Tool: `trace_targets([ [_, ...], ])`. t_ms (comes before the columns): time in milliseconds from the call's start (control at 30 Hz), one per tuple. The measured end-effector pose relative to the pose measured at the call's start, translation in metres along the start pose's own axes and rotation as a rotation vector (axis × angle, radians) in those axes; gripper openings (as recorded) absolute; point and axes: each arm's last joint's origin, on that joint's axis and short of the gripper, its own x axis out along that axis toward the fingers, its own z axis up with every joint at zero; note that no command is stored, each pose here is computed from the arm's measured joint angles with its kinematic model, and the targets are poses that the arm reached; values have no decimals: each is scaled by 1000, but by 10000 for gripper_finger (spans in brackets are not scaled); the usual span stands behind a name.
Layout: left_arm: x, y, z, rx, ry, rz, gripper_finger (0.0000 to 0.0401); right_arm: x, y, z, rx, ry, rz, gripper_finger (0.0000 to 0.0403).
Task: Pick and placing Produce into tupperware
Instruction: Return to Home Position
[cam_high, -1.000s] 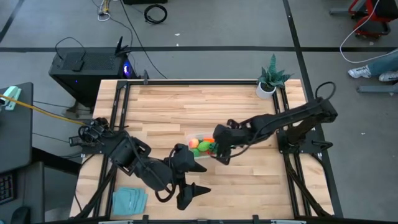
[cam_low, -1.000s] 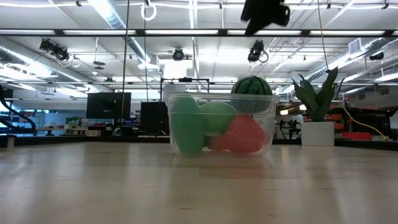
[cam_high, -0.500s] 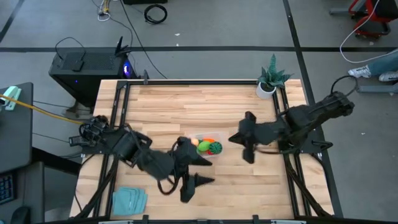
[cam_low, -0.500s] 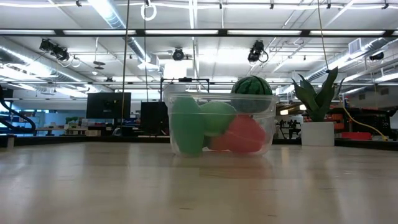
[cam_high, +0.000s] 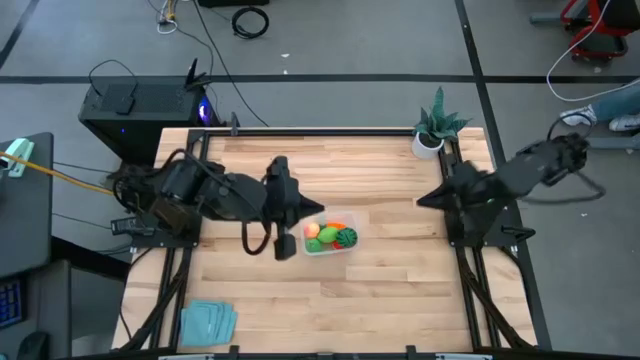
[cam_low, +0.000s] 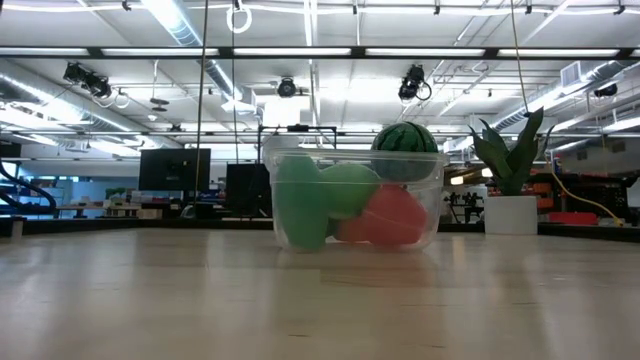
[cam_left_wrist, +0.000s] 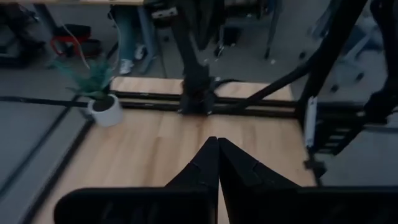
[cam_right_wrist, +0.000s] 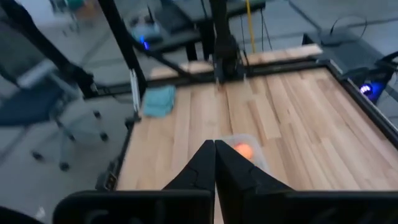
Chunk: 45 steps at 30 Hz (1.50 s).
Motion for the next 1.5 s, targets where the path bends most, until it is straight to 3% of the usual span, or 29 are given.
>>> trace_targets([
  [333,-48,45,-7,79,116,92,6,-50,-31,-22,-17,-281,116,3],
  [700,-140,80,-15,39,65,56,5,-71,-53,-51,-98,-579,133,2],
  [1200,-232,127,-40,19,-70,115,10,-75,-80,-109,-98,-759,52,6],
  [1500,-253,146,-82,-31,-169,95,10,-74,-81,-113,-105,-782,42,2],
])
